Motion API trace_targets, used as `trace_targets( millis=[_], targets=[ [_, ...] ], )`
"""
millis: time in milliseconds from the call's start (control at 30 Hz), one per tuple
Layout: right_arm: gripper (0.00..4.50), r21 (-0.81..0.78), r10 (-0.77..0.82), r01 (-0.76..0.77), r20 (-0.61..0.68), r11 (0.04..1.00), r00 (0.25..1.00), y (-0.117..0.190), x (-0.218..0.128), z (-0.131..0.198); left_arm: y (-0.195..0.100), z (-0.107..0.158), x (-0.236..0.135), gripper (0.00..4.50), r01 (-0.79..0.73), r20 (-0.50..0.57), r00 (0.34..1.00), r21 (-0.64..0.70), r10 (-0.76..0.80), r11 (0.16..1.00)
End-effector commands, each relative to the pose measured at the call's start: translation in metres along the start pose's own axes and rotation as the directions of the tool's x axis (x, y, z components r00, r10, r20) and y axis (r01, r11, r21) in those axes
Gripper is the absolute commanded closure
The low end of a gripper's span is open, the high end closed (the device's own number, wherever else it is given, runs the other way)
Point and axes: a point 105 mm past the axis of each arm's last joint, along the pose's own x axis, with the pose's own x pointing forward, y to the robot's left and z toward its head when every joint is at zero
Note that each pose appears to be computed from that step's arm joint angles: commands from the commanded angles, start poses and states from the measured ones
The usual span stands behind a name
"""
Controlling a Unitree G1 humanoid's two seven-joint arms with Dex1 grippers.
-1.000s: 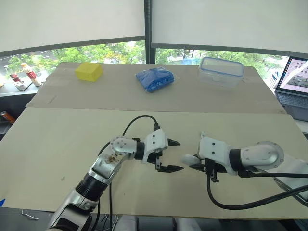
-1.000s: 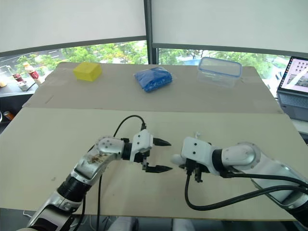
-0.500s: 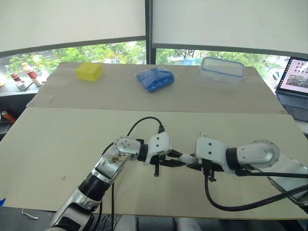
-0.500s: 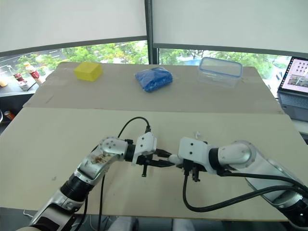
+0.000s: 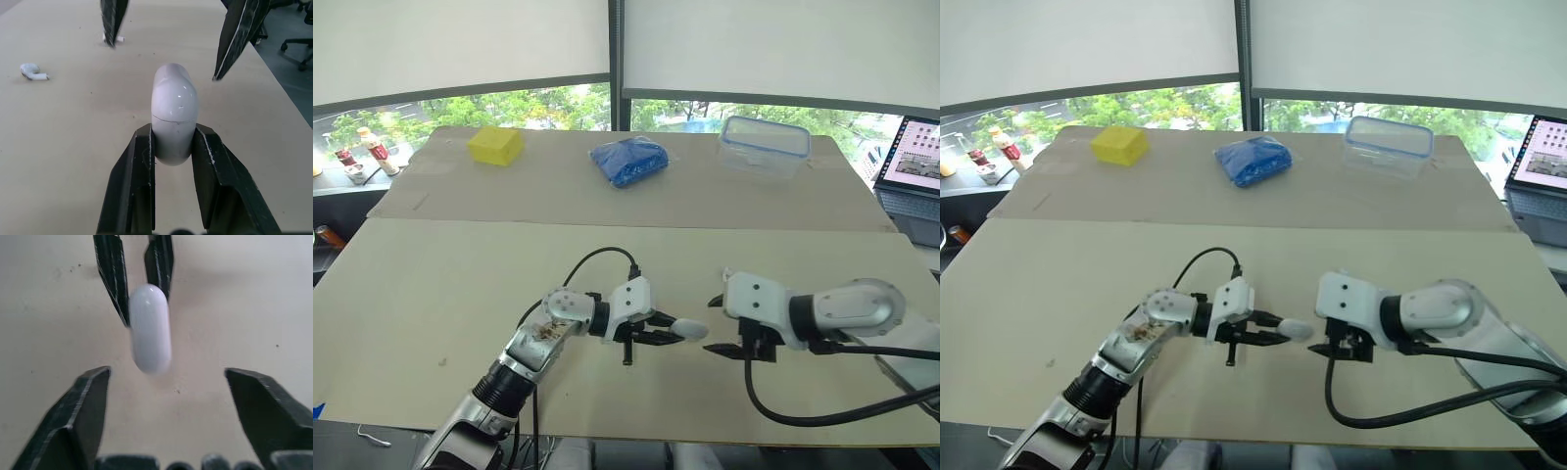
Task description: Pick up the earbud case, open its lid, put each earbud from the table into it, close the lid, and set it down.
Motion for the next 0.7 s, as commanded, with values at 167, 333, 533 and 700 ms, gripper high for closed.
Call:
trace_targets(
  millis=[167,333,533,700],
  targets=[
    [0.25,-0.070,-0.050,0.062,0.163,0.996,0.985,0.000,-0.013,0.030,0.003,0.015,-0.010,3.94,-0.007,0.204,0.978,-0.116,0.031,0.993],
    [0.25,-0.037,-0.100,0.109,0.199,0.993,0.975,-0.008,-0.007,0.033,-0.006,0.017,-0.007,3.94,0.040,0.180,0.983,-0.052,-0.030,0.998],
    [0.25,-0.008,-0.152,0.157,0.202,0.988,0.967,-0.020,-0.003,0.030,-0.008,0.019,-0.005,3.94,0.048,0.162,0.986,-0.021,-0.043,0.999],
    [0.25,-0.015,-0.140,0.146,0.206,0.989,0.969,-0.019,-0.002,0.030,-0.007,0.022,-0.005,3.94,0.037,0.167,0.985,-0.037,-0.031,0.999]
  ],
)
